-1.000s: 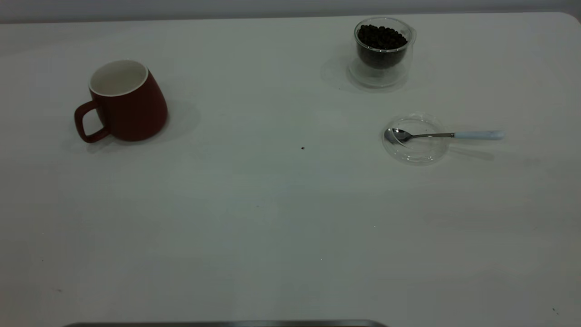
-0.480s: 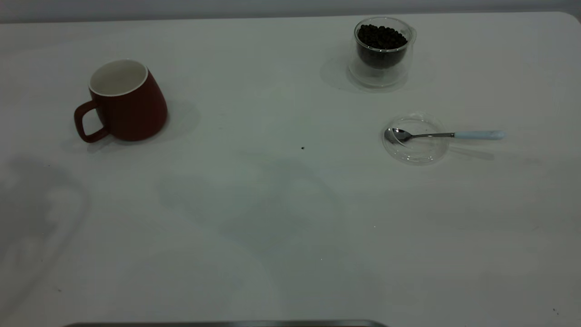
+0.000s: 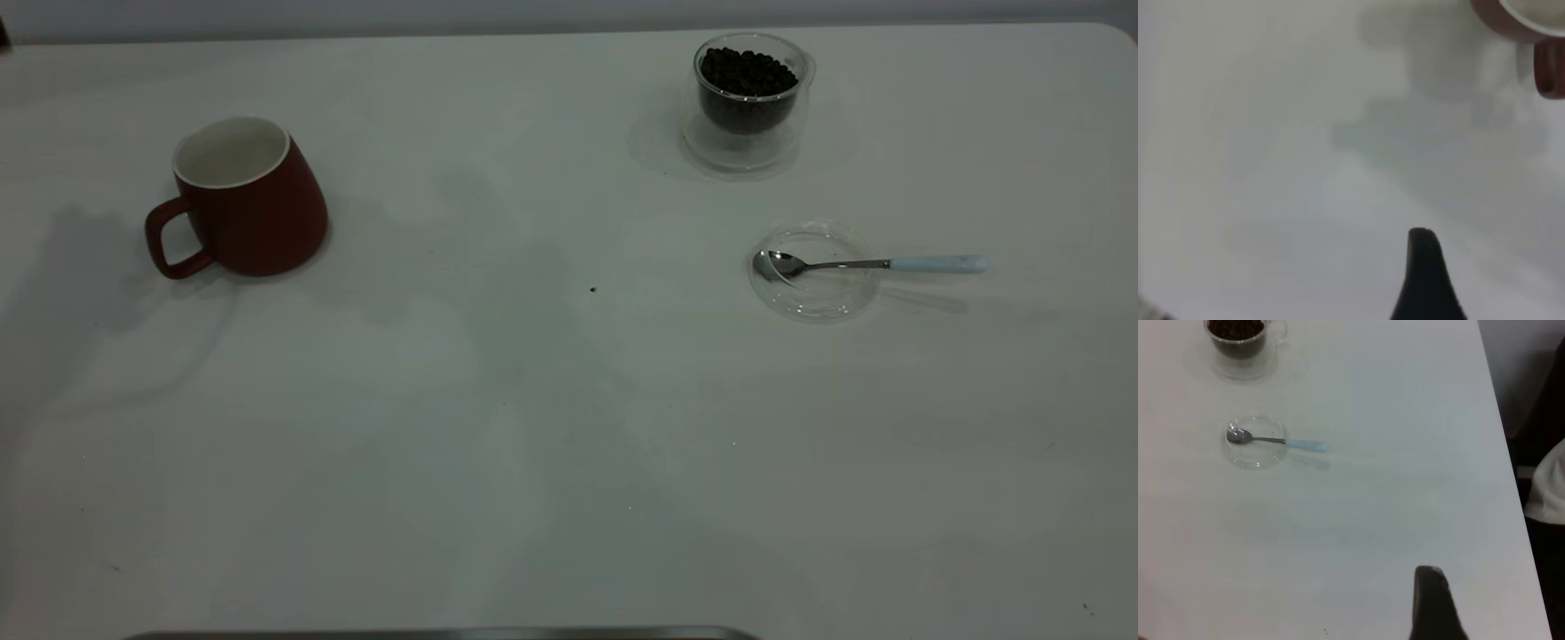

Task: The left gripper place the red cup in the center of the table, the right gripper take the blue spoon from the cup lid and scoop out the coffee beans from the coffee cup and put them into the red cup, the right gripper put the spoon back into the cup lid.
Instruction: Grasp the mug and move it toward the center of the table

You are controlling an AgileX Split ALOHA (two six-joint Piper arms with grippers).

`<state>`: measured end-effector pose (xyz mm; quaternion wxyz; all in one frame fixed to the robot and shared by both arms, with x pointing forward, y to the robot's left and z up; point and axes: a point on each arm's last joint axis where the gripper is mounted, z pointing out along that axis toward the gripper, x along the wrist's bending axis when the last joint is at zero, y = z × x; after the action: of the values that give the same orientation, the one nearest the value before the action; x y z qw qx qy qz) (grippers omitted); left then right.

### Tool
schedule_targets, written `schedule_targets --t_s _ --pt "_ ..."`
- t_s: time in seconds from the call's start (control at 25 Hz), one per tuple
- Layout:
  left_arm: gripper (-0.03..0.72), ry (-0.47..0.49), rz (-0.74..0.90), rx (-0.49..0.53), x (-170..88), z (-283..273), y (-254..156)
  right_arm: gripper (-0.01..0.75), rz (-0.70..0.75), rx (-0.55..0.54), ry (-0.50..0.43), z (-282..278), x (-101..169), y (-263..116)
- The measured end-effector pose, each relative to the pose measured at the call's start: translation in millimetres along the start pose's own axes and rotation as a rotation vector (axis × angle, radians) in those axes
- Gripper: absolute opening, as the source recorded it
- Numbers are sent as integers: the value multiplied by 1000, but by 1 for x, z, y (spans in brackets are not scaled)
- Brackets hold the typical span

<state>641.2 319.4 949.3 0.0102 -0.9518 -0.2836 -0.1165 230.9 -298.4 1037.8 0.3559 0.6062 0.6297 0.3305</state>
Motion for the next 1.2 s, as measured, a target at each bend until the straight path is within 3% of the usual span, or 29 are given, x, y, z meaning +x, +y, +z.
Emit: schedule_targets --t_s 0.2,0.56,1.2 --pt "587 -54 190 27 0 46 4 496 0 0 0 0 0 0" --pt "587 -11 358 -20 -10 91 29 496 0 0 0 0 0 0" --pt "587 66 503 -154 -79 108 121 496 0 -1 0 0 0 0"
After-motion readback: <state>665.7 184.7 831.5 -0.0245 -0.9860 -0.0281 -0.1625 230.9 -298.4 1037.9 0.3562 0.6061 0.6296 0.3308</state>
